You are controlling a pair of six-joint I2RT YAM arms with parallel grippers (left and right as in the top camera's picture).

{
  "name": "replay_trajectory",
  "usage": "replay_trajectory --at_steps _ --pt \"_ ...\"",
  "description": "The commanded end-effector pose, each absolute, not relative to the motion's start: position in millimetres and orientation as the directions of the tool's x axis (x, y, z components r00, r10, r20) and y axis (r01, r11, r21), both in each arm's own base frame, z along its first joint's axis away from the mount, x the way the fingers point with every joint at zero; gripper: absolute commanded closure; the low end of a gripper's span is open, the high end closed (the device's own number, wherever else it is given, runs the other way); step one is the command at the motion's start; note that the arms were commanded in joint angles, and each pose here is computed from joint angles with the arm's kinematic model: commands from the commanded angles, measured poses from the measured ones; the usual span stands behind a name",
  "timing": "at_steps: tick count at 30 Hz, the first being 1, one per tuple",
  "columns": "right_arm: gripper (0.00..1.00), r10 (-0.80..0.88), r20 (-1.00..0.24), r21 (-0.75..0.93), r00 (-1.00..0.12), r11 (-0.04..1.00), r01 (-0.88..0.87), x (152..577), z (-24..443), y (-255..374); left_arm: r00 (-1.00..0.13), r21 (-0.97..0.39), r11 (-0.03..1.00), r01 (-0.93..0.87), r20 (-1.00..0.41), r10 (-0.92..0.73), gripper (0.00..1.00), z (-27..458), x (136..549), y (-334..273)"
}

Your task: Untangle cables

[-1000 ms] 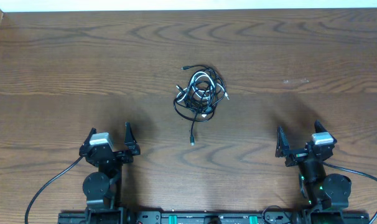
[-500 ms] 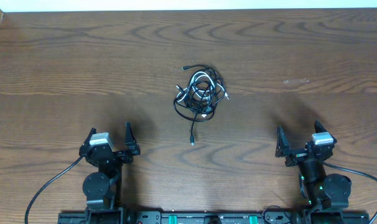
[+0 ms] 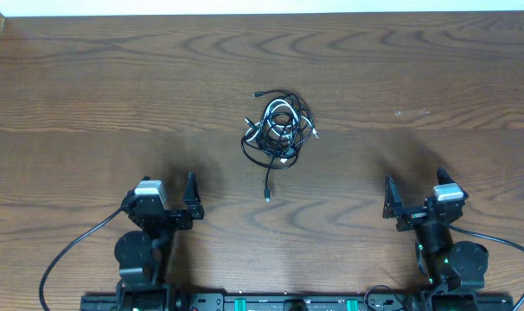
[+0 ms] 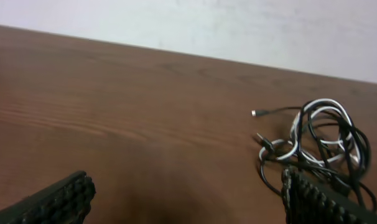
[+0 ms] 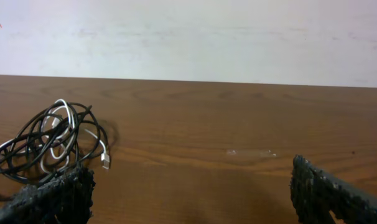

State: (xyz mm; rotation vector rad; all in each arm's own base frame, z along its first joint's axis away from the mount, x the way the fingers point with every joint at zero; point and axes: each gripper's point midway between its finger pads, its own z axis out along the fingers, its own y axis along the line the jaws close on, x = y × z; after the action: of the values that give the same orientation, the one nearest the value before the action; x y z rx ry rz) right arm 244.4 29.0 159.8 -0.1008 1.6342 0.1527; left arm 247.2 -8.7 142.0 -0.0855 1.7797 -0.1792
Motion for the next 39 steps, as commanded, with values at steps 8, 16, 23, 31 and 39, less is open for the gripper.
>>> replay_trajectory --at_steps 8,16,23,31,39 --pt "0.01 0.012 -0.998 0.022 -0.066 0.987 -0.160 244 159 29 -0.198 -0.181 0.982 0.059 -0.966 -0.166 0.02 185 258 -11" --pt "0.01 0.012 -0.998 0.022 -0.066 0.987 -0.160 244 159 29 -0.208 -0.181 0.982 0.049 -0.964 -0.167 0.03 185 259 -10" --pt "0.01 0.012 -0.998 0.022 -0.066 0.987 -0.160 244 159 29 -0.338 -0.194 0.981 0.025 -0.925 -0.174 0.02 153 250 -10" --pt "0.01 0.012 -0.998 0.022 -0.066 0.987 -0.160 244 159 29 -0.506 -0.205 0.979 -0.013 -0.843 -0.183 0.03 111 231 -11" --pt "0.01 0.012 -0.998 0.022 -0.066 0.987 -0.160 244 159 29 -0.606 -0.208 0.977 -0.039 -0.773 -0.189 0.02 86 214 -12"
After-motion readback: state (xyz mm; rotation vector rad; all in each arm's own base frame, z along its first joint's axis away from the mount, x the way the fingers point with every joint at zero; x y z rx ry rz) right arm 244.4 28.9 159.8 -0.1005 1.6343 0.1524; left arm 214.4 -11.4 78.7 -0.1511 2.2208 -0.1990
